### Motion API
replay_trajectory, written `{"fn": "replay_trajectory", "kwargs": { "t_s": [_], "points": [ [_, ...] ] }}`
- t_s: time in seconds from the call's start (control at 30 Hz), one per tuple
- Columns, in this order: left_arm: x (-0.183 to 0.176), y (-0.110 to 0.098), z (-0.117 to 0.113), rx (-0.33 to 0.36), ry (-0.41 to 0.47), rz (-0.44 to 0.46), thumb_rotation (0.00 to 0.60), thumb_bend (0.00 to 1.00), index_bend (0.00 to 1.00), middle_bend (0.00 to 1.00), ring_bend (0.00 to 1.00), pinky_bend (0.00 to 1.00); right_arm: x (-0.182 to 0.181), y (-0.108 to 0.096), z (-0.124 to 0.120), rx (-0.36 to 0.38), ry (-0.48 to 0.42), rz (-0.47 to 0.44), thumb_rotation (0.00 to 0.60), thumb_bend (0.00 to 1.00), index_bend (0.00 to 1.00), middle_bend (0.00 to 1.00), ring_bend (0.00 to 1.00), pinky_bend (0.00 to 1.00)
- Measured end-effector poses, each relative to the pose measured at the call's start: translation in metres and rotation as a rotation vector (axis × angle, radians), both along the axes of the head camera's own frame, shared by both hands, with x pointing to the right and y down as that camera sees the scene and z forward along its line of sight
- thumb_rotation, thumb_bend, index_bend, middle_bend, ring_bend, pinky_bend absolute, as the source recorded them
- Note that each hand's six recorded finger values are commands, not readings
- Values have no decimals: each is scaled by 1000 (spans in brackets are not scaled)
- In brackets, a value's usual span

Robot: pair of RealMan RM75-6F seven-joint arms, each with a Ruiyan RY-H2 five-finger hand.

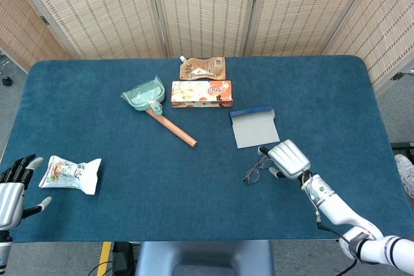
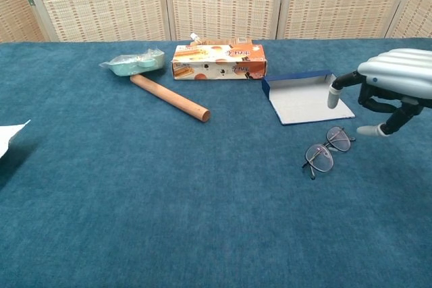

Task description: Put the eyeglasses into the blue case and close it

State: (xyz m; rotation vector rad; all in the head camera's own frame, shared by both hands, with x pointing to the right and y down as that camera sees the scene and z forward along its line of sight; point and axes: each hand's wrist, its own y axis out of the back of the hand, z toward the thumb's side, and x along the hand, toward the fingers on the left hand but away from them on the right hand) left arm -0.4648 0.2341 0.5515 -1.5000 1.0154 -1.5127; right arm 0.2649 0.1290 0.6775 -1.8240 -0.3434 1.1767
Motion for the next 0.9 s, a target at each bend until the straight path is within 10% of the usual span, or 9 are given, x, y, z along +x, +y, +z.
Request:
{"fn": "replay_trajectory", "kwargs": {
  "t_s": [0.9],
  "points": [
    [-7,6,1,-4,-5,-24,600,187,180,155,149,270,-22,4,47,-78,65,-79,600,304,438,881,1000,976]
  ]
}}
